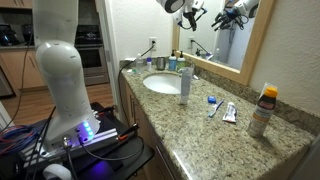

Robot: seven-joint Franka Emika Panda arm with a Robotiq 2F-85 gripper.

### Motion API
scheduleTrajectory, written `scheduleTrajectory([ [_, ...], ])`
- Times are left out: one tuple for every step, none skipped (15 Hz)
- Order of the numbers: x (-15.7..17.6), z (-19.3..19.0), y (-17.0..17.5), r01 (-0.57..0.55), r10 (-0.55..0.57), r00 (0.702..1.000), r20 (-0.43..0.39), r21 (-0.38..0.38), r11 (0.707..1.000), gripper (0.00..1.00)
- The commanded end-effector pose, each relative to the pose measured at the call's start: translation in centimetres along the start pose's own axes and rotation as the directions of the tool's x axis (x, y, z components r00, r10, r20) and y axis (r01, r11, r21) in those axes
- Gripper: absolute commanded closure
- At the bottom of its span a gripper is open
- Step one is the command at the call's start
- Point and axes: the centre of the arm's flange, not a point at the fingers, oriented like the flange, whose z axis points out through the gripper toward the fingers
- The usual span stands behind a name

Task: Open the tap

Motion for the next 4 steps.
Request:
scheduleTrajectory([
  [0.3, -2.0, -0.9, 0.03, -0.03, 0.999, 0.017, 0.003, 1.0, 0.5],
  [0.5, -3.7, -1.3, 0.046, -0.046, 0.998, 0.035, -0.001, 0.999, 0.41],
  [0.5, -4.7, -1.4, 0.053, -0.053, 0.998, 0.043, -0.004, 0.999, 0.35],
  [0.4, -5.1, -1.2, 0.057, -0.056, 0.997, 0.044, -0.007, 0.998, 0.33],
])
